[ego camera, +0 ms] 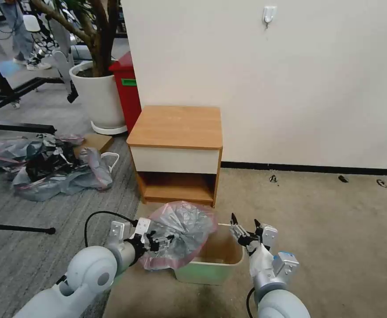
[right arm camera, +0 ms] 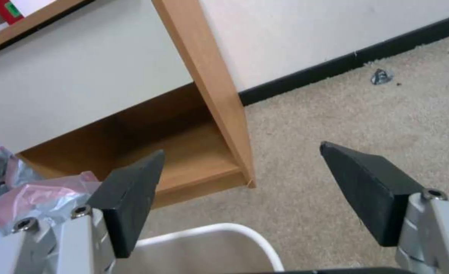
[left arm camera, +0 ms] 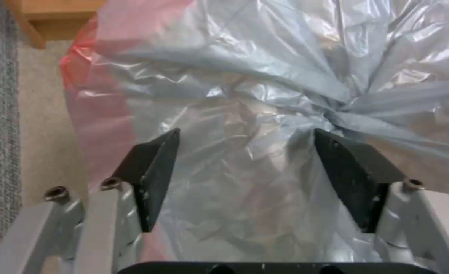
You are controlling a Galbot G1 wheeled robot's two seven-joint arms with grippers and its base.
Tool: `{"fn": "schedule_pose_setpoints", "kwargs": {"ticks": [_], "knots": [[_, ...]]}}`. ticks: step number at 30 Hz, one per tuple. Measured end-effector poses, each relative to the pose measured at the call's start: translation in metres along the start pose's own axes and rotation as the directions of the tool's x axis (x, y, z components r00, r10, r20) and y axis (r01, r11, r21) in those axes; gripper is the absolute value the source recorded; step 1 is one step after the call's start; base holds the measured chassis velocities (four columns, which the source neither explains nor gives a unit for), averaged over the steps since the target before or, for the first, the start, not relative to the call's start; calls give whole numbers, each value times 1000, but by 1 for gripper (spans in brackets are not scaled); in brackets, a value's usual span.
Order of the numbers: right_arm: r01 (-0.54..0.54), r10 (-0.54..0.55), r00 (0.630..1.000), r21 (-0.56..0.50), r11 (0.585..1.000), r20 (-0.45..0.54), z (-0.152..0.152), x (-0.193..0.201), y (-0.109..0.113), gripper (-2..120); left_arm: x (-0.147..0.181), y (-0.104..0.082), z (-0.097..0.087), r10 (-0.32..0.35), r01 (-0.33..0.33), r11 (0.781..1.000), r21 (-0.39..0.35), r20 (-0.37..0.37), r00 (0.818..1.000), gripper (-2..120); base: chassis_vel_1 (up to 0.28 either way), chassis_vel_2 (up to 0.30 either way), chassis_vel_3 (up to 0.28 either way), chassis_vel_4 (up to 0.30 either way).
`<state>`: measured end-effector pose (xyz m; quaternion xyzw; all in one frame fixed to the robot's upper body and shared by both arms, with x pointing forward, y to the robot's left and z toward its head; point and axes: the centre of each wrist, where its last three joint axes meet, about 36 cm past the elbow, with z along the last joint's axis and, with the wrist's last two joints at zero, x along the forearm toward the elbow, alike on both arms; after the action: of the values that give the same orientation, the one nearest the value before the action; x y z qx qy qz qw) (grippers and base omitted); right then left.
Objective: Pick up the garbage bag from the table and place it over the trash can.
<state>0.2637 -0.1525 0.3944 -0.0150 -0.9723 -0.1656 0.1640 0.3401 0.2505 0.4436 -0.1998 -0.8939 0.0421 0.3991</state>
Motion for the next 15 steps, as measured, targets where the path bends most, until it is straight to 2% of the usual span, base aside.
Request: {"fn": "schedule_pose_setpoints", "kwargs": {"ticks": [1, 4, 8, 15], "knots": [[0, 0, 1000, 0, 1000, 0, 0, 0, 0, 82, 0, 0, 0, 0, 0, 1000, 0, 0, 1000, 66, 0, 0, 0, 0], [-3, 3, 1000, -1, 1000, -3, 2, -1, 0, 82, 1, 1, -1, 4, -4, 1000, 3, -7, 1000, 55, 0, 0, 0, 0], [-6, 6, 1000, 1, 1000, -3, 3, -2, -1, 79, -4, 0, -1, 7, -6, 1000, 9, -19, 1000, 51, 0, 0, 0, 0], [-10, 10, 1000, 3, 1000, -2, 4, -4, -2, 78, -9, -1, -1, 8, -7, 1000, 18, -35, 999, 53, 0, 0, 0, 0]]}}
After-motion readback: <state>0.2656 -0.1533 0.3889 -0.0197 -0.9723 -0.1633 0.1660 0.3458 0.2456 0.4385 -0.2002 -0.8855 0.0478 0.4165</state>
